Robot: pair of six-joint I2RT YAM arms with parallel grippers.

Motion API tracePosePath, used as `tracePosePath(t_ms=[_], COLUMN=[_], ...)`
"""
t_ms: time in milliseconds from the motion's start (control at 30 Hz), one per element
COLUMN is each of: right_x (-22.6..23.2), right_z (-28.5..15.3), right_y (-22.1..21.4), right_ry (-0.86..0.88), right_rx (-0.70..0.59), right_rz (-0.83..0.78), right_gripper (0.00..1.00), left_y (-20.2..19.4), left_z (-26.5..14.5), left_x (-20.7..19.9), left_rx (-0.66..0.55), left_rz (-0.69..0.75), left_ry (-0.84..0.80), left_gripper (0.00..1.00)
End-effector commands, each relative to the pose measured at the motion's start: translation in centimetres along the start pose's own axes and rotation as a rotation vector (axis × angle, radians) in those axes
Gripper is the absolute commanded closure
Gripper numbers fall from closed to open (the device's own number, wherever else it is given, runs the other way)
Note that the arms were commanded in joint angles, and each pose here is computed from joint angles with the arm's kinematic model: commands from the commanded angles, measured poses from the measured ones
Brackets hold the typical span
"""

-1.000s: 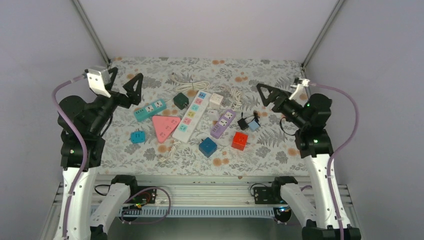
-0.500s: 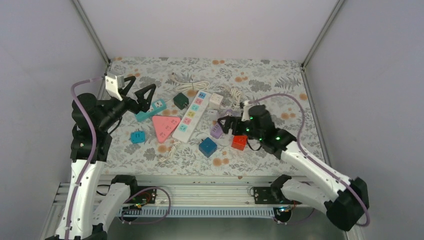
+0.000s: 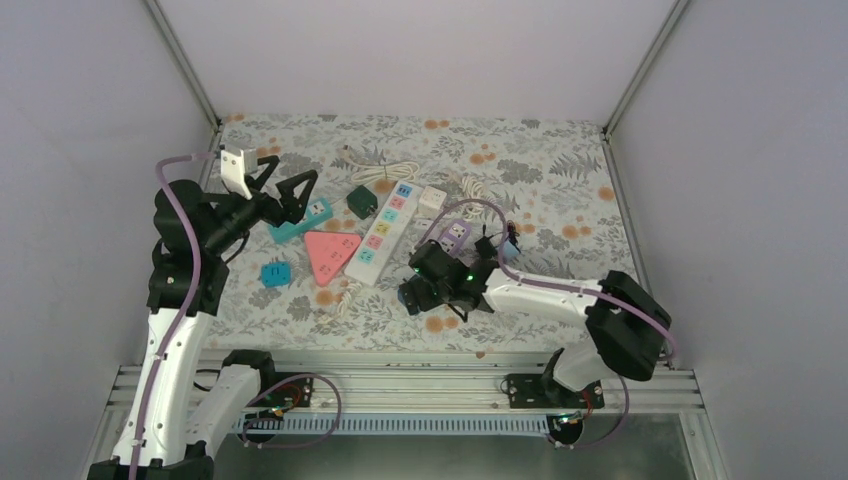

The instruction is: Insert the plug

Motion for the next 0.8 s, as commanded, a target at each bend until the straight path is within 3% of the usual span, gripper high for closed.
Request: tracePosePath(t_ms=[0,200,533,767], right_x=[0.4,1.7,2.0,2.9], right_z=[0.8,2.1,1.6,-2.3], right_y=[0.1,-0.6,1.1,5.2], right_ry=[-0.071,-0.011,-0.017,0.194], right_rx=[0.018,0.054,-0.017,-0.166], right_rz=[-0.073,-0.111,-0.062,0.136], right_gripper=[0.00,0.07,0.35,0.36], left_y=[-0.1,-0.8,-1.4,-1.5], left_z=[-0.1,0.2,0.5,1.0], left_x=[-0.1,0.3,0.8,0.8], left_rx=[0.002,0.023,0.036,0.020], left_rz=[0.021,-0.001,-0.031,-0.051], left_ry=[-0.006,-0.004,0.007,-0.033], left_gripper=[0.00,0.00,0.00,0.00])
Point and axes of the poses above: each gripper's point midway between its finger pads, its own z axis out along the fingers, its own x axis along the line the jaws close on, y = z × x, the point moved 5 cm from there along -z, back along the fingers, and after that the axes turned 7 degrees about -z, right-handed, at the moved point
